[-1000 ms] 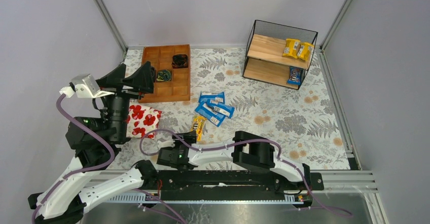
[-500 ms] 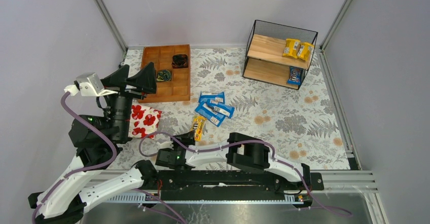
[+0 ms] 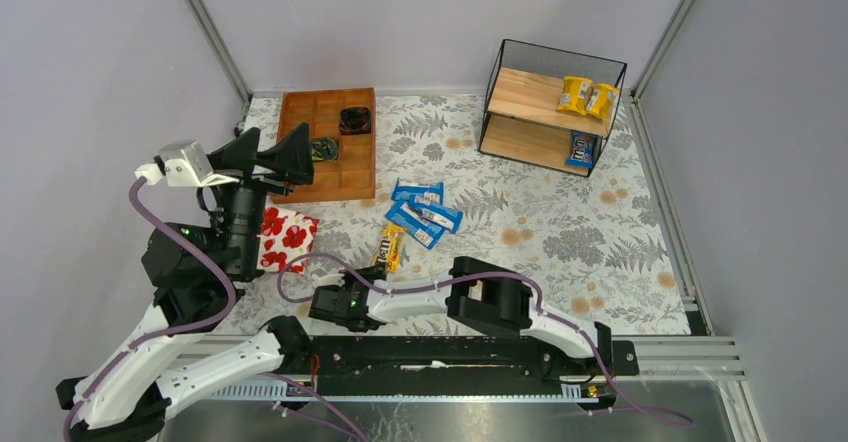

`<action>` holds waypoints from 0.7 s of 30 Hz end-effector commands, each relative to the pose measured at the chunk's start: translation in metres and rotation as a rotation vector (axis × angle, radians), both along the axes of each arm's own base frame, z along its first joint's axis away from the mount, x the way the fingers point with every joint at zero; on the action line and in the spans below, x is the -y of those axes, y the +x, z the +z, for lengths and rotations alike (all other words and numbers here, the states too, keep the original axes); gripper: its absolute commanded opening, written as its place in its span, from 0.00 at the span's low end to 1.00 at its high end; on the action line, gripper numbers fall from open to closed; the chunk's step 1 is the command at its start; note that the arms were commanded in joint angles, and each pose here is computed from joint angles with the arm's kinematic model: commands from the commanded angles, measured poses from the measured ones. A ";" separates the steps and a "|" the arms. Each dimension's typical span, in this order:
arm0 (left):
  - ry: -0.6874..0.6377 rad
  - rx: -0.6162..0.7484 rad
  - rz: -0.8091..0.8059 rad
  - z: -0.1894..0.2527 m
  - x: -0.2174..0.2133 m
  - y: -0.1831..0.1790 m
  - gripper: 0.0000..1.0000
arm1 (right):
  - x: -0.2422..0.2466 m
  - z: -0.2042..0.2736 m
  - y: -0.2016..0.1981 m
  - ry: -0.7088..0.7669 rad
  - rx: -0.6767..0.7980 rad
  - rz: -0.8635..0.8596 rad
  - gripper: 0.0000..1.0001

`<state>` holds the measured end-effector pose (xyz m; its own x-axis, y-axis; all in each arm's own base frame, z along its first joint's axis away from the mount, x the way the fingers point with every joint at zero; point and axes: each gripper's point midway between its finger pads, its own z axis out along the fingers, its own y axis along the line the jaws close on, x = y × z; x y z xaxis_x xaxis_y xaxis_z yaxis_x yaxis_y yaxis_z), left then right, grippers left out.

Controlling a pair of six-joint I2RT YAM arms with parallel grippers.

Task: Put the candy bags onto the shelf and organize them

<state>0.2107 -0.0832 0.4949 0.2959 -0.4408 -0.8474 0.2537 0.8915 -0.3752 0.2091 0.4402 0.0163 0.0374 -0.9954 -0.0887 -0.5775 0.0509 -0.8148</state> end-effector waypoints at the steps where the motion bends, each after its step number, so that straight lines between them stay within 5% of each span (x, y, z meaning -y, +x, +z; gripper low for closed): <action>1: -0.007 0.000 0.005 0.001 0.001 0.002 0.99 | -0.008 0.025 -0.008 0.133 -0.089 0.006 0.05; 12: 0.006 -0.006 0.016 -0.005 0.005 0.007 0.99 | 0.013 0.110 -0.047 0.475 -0.304 0.067 0.00; 21: 0.023 -0.018 0.000 -0.016 0.020 0.016 0.99 | 0.064 0.171 -0.055 0.601 -0.411 0.058 0.00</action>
